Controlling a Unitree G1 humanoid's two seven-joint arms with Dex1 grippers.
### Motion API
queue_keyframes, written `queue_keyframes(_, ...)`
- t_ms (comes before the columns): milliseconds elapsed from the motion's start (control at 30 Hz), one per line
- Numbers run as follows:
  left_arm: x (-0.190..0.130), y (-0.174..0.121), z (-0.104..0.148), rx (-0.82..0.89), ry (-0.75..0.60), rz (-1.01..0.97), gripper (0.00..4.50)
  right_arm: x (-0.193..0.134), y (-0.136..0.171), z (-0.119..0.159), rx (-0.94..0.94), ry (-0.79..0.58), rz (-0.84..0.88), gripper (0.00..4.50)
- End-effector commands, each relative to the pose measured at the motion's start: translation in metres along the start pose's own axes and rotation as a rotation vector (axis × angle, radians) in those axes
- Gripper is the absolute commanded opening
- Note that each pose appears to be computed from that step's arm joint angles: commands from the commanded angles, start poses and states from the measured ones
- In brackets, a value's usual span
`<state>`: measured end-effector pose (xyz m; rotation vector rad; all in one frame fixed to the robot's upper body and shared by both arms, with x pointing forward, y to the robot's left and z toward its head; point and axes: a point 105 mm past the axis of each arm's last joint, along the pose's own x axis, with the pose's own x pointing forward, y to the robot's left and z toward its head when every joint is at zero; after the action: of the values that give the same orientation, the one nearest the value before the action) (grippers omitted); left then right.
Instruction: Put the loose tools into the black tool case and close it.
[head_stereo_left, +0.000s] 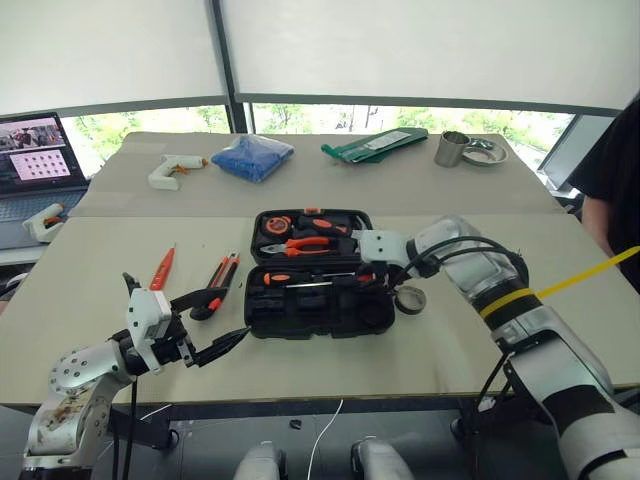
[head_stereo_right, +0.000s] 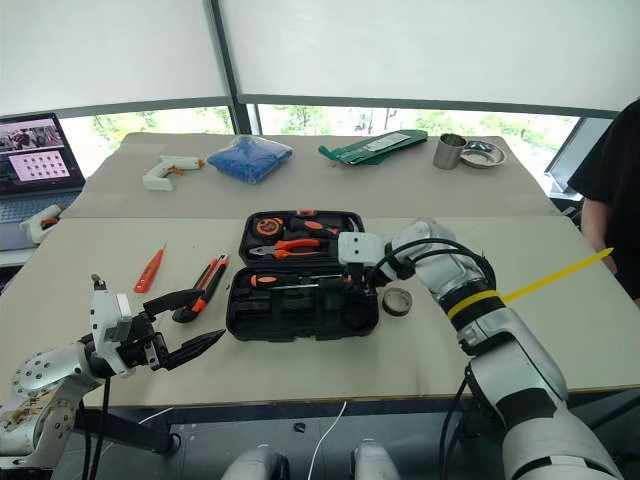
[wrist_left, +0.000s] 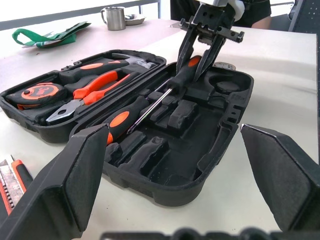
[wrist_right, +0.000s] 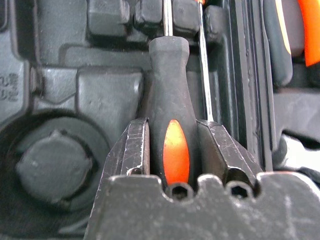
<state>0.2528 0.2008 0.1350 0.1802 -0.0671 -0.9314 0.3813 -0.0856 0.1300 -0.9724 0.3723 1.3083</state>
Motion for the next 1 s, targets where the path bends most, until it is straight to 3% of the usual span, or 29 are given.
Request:
queue_keyframes(33,0.001,-0.002,0.007,0.036,-0.005,-0.009,4.50,-0.002,-0.003,-0.003,-0.002,0.018,-0.011,2.04)
queue_keyframes(167,-0.001,-0.002,0.006,0.035,0.001,-0.005,4.50,-0.017,-0.011,0.009,-0.046,-0.042,-0.031,3.23)
queue_keyframes(333,-0.003,-0.001,0.004,0.031,0.008,0.002,4.50,-0.042,-0.017,0.037,-0.020,-0.210,-0.012,3.23)
queue_keyframes(433,-0.003,0.000,0.003,0.033,0.007,0.010,4.50,-0.044,-0.017,0.050,0.008,-0.325,-0.017,2.49)
queue_keyframes(667,-0.002,-0.002,0.001,0.029,0.009,0.015,4.50,-0.004,-0.014,0.050,0.074,-0.412,-0.112,0.12)
queue_keyframes(1000,-0.004,0.000,-0.001,0.030,0.038,0.015,4.50,0.034,0.006,0.018,0.098,-0.293,-0.077,0.05)
